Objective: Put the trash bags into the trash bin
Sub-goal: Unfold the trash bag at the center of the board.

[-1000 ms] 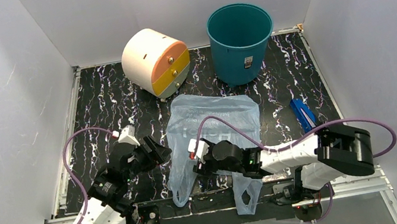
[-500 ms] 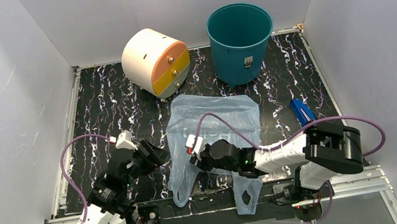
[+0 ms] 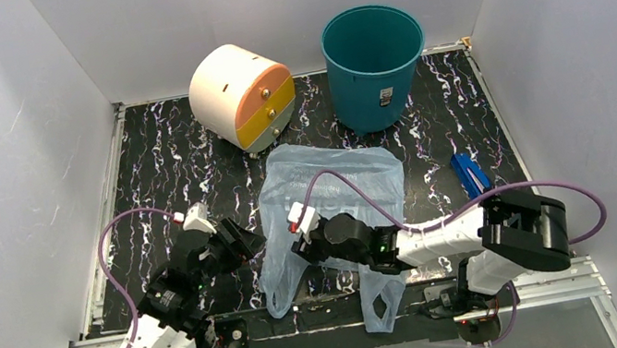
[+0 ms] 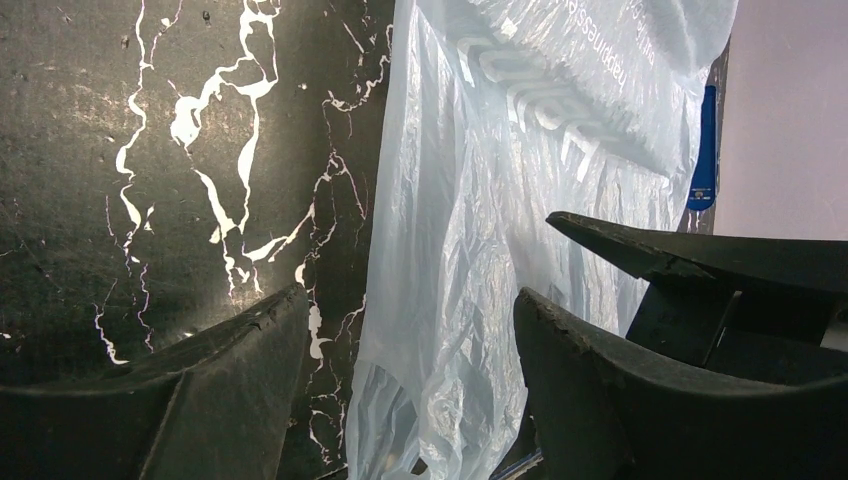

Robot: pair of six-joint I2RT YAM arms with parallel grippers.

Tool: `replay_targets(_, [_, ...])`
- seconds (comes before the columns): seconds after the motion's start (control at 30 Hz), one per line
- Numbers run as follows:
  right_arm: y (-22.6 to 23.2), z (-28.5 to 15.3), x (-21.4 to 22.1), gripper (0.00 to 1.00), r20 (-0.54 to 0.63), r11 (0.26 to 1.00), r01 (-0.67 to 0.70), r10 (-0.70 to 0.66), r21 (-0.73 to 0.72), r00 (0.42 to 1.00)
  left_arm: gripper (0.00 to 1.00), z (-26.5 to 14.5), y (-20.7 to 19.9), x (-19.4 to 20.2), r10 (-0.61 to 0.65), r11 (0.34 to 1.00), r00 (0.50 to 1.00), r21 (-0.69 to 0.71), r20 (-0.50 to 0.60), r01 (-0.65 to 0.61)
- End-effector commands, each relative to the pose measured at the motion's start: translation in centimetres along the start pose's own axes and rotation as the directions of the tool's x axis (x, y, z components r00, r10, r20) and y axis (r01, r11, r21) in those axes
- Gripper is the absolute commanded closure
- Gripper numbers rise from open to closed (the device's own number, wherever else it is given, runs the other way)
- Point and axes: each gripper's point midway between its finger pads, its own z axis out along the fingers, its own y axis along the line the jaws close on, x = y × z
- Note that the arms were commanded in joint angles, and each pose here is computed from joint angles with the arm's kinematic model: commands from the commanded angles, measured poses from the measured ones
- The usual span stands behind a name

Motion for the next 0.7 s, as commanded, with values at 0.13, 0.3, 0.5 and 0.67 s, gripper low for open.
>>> replay_targets(0.13, [0.5,1.2,-0.8,0.37,-0.006,0.991,0.130,-0.130,-0.033,0.991,0.28,0.1,0.0,0.1,-0.010,1.000,1.000,0.011,0.001,0.009])
replay_targets(0.3, [-1.5,2.1,-1.3,0.36,-0.024,0.967,0.232,-0.231,0.102,0.973,0.28,-0.1,-0.3,0.1,-0.017,0.999,1.000,0.032,0.002,0.017])
replay_targets(0.5, [-1.6,1.4,-2.7,0.57,-0.003,0.950,0.240,-0.244,0.201,0.970,0.28,-0.3,-0.3,0.2,-0.023,0.999,1.000,0.033,0.003,0.023])
replay_targets(0.67, [-2.8,0.3,-3.7,0.86,0.053,0.954,0.132,-0.152,0.270,0.987,0.28,-0.4,-0.6,0.4,-0.021,0.999,1.000,0.047,-0.007,0.021])
